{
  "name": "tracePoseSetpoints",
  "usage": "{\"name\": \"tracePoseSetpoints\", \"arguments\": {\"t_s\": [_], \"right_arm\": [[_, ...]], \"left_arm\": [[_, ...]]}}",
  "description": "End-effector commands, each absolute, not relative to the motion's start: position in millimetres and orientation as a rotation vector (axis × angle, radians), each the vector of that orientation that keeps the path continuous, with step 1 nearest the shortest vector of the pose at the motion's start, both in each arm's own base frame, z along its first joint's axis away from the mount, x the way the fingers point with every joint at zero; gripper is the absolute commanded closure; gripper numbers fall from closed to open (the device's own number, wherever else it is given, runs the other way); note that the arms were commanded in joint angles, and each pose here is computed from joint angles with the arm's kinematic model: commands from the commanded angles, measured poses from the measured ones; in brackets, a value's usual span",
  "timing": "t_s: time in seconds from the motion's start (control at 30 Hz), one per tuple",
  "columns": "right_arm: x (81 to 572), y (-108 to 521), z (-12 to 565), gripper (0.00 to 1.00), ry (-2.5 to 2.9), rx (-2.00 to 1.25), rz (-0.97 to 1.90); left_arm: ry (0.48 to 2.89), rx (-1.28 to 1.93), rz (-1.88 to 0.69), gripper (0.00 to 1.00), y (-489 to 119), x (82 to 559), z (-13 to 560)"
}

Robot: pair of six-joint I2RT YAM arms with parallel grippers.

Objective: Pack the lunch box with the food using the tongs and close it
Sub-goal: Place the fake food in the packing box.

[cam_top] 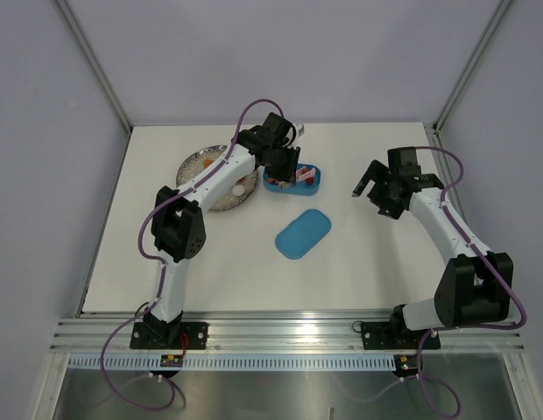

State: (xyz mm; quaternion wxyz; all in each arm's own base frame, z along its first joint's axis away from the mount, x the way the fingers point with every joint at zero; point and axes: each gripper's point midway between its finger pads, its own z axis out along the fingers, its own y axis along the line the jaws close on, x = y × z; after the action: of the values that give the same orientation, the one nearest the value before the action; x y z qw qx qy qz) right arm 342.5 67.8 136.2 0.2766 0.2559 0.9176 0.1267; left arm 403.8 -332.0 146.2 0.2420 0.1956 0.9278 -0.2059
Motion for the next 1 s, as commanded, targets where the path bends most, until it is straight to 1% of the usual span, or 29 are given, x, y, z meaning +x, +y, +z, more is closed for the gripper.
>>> {"name": "tracePoseSetpoints", "arguments": {"t_s": [0.0,0.17,0.4,0.57,0.73,0.97], "right_arm": [[345.7,72.7,148.2,0.0,2.425,0.675,0.392],[345.7,73.5,150.7,0.0,2.42,0.671,0.397],[346.0,73.5,151.8,0.01,2.418,0.669,0.4],[346.3,73.8,151.6,0.0,2.418,0.668,0.402],[346.8,74.1,152.9,0.0,2.415,0.666,0.406],[345.8,74.6,149.9,0.0,2.422,0.669,0.407]], "left_arm": [[2.392,0.543,-0.607,0.74,-336.5,411.1,200.7],[2.407,0.544,-0.6,0.71,-336.1,410.9,194.8],[2.442,0.542,-0.576,0.71,-333.8,410.9,180.2],[2.467,0.549,-0.517,0.72,-325.7,410.6,171.2],[2.511,0.568,-0.488,0.77,-319.7,404.2,154.7],[2.562,0.593,-0.475,0.78,-315.3,395.9,134.2]]}}
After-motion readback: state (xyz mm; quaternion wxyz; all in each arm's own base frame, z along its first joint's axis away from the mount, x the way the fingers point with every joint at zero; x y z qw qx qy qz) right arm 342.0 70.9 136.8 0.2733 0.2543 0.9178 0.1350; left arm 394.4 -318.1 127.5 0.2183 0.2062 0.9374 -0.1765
